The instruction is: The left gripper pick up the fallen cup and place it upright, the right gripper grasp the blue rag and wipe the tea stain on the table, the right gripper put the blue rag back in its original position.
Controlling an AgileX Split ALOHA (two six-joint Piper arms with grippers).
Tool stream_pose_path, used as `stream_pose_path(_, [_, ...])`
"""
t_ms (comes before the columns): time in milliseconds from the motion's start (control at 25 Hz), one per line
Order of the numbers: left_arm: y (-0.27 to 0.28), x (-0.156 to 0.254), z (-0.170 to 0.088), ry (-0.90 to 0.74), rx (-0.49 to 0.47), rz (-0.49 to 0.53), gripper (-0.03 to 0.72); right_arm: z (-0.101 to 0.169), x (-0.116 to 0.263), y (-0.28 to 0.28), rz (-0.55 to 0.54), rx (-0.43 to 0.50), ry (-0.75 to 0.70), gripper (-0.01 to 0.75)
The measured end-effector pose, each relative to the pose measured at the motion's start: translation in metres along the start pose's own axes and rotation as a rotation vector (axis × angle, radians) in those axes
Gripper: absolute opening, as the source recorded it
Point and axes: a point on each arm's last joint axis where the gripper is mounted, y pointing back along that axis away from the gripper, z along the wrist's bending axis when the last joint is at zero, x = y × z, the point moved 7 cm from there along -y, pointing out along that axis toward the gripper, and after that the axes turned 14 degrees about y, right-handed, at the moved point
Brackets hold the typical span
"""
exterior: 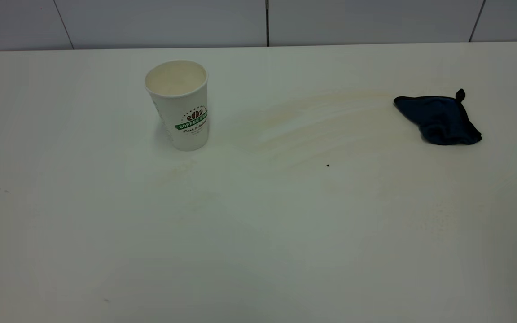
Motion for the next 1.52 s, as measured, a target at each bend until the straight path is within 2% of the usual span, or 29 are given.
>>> stream_pose_path(200, [0.0,0.0,0.0,0.0,0.0,0.0,0.278,0.0,0.0,0.001,-0.004,0.001,-0.001,0.586])
stream_pose_path(520, [0.0,0.0,0.0,0.0,0.0,0.0,0.278,-0.001,0.002,0.013,-0.106,0.039,0.003,0.586])
stream_pose_path(1520, [0.0,0.0,0.0,0.0,0.0,0.0,0.278,-0.001,0.002,0.013,-0.105,0.043,0.003,0.586])
